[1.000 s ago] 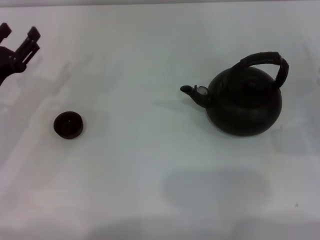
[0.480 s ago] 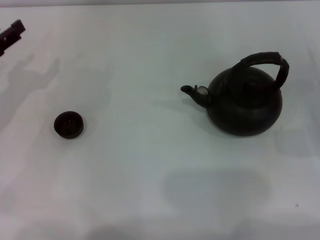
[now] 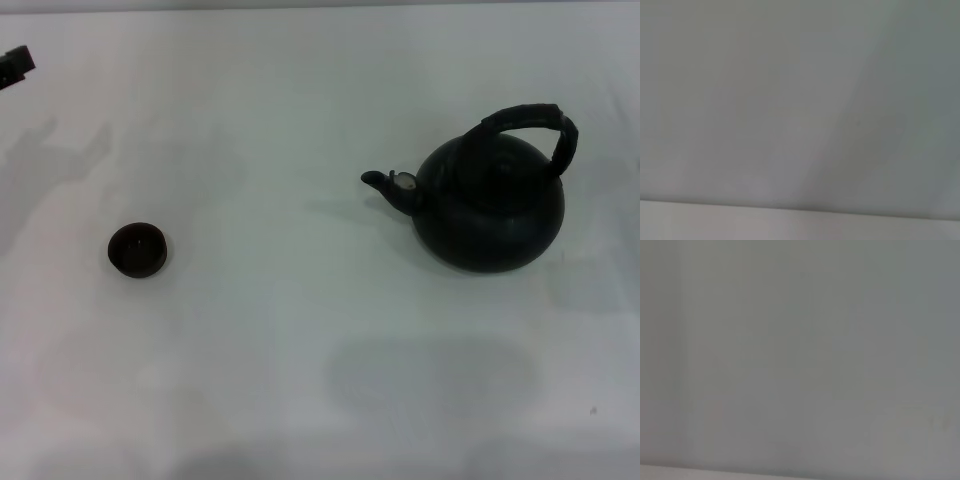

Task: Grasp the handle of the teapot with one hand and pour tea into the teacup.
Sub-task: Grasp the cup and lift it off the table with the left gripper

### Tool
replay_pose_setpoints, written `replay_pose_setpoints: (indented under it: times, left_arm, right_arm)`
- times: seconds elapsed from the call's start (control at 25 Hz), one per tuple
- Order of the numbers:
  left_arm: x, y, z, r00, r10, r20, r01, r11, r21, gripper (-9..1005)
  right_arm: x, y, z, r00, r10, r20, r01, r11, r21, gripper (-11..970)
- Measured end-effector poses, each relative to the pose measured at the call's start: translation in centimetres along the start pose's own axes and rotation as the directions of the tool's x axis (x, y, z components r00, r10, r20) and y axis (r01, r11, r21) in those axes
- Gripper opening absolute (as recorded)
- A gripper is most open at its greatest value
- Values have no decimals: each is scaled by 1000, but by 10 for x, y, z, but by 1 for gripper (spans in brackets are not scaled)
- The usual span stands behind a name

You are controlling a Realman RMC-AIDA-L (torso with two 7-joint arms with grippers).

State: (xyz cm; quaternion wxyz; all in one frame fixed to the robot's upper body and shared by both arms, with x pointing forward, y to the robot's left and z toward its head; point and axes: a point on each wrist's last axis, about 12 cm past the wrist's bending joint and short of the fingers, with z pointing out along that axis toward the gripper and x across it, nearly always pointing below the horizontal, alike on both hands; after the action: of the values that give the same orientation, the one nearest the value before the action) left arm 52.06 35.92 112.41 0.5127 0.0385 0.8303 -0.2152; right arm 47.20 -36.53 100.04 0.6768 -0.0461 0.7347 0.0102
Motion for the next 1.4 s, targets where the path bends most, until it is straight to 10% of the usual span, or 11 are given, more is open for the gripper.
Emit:
replay_pose_setpoints:
  times: [1.4]
  left_arm:
    - [-27, -43, 5, 956, 137, -260, -163, 984, -79, 782]
  right_arm:
    - [1, -1, -1, 1000, 12, -5, -12, 1000, 10, 876]
